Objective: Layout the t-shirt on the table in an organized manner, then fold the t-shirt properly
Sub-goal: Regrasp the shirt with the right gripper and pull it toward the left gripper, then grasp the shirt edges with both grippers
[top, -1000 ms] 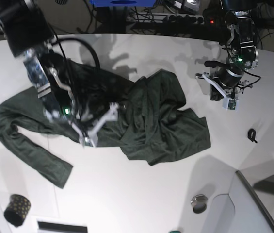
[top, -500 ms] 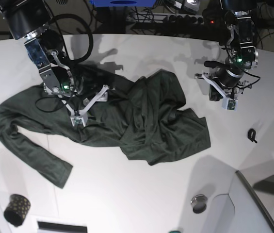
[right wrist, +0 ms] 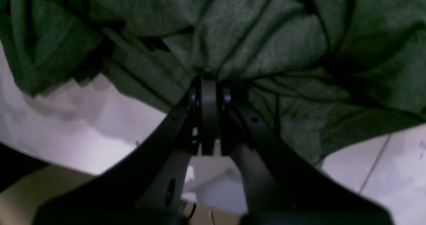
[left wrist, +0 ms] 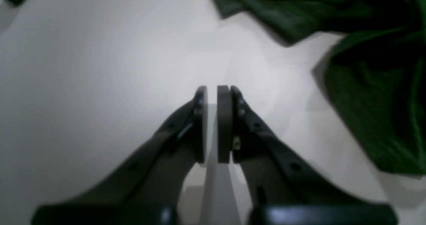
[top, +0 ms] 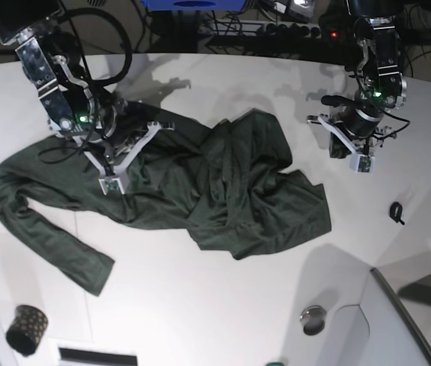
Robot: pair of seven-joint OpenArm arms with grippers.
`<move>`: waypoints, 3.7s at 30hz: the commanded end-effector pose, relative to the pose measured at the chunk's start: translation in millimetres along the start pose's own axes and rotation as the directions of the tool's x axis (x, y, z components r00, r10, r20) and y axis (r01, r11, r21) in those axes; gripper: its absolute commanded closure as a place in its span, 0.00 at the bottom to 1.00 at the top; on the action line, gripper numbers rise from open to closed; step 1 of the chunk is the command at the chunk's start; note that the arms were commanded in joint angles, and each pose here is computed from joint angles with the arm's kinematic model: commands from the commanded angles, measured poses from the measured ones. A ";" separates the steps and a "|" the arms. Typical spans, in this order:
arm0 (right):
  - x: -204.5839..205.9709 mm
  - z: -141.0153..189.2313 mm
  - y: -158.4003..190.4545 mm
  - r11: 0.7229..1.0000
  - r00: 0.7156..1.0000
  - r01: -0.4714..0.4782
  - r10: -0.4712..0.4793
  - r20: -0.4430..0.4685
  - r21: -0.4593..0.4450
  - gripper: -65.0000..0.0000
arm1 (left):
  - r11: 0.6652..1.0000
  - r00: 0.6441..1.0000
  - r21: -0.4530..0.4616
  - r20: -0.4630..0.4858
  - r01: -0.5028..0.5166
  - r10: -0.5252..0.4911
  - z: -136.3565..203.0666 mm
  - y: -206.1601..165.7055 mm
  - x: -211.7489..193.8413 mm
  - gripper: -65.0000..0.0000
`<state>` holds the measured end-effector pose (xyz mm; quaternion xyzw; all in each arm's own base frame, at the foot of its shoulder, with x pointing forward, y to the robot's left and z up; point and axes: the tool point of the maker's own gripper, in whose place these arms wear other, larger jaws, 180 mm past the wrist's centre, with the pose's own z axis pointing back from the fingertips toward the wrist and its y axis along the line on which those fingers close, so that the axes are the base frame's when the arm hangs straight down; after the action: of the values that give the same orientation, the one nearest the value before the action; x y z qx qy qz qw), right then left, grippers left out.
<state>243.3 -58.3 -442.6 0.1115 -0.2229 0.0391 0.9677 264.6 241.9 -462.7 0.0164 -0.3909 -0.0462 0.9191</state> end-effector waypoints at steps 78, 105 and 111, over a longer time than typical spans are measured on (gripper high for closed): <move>119.8 -82.8 -92.2 0.988 0.996 -0.076 0.082 0.041 -0.136 0.50 | 0.977 0.990 -0.211 -0.142 -0.040 0.010 -113.9 -85.8 47.4 0.55; 208.8 36.8 -50.9 0.984 0.937 -0.162 0.175 0.303 -0.067 0.99 | 0.987 0.989 -0.109 0.100 0.117 -0.106 -77.6 -41.0 178.1 1.00; 221.1 79.9 -72.5 0.995 0.914 -0.066 0.091 0.394 -0.075 0.99 | 0.987 0.977 -0.046 0.155 0.157 -0.148 -54.2 -23.9 214.7 1.00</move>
<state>404.8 -138.6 -311.7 0.0819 -0.3862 0.0473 0.9175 434.0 189.1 -374.2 0.0069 -0.4210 -0.1346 0.8970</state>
